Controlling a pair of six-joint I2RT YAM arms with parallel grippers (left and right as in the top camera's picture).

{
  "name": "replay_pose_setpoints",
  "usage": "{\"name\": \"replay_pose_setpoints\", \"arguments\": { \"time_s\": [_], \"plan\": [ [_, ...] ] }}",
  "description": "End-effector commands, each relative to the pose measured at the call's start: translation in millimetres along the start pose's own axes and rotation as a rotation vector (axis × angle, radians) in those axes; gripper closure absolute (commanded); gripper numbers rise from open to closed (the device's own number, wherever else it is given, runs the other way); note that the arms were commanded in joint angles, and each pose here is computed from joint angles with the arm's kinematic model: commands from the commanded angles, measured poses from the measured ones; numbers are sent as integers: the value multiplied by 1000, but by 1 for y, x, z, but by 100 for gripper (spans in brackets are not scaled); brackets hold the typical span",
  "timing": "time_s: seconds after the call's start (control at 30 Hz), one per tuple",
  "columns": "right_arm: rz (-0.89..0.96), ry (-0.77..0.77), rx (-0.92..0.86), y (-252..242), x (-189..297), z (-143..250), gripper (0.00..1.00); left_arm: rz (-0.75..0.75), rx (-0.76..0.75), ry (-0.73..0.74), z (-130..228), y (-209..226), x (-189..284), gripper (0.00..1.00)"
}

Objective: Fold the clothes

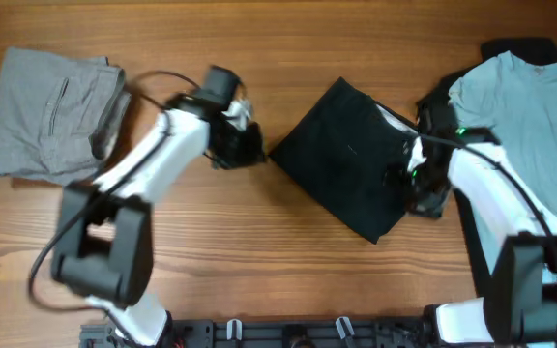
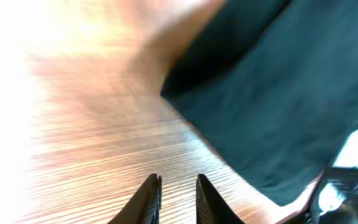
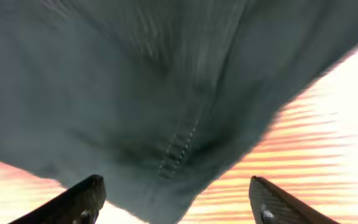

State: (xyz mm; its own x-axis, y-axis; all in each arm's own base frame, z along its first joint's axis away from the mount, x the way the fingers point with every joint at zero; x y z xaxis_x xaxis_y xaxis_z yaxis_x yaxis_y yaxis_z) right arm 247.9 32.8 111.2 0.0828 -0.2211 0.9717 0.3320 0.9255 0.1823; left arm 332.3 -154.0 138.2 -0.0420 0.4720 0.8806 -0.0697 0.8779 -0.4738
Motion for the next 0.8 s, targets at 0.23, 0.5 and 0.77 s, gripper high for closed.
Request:
{"name": "replay_pose_setpoints", "arguments": {
  "time_s": [0.23,0.5,0.77],
  "plan": [
    [-849,280,330,105,-21,55,84,35,-62,-201,0,-7,86,74],
    [-861,-207,551,175,35,14,32,-35,-21,-142,11,3,84,57],
    [-793,-324,481,144,51,-10,31,-59,-87,3,46,-12,46,57]
  ]
}}
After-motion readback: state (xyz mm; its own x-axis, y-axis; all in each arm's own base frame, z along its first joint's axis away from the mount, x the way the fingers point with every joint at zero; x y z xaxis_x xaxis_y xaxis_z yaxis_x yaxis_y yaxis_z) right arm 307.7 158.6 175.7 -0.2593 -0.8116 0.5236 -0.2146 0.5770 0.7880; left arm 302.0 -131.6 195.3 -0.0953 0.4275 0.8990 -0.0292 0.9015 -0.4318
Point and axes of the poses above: each gripper's point midway between its finger pads, its own x axis back along the fingers, its own y axis along the line the jaws close on, z = x × y, the point moved 8 cm from there along x, back along the fingers, and after that the axes turned 1 degree about -x, right-handed, at the moved point
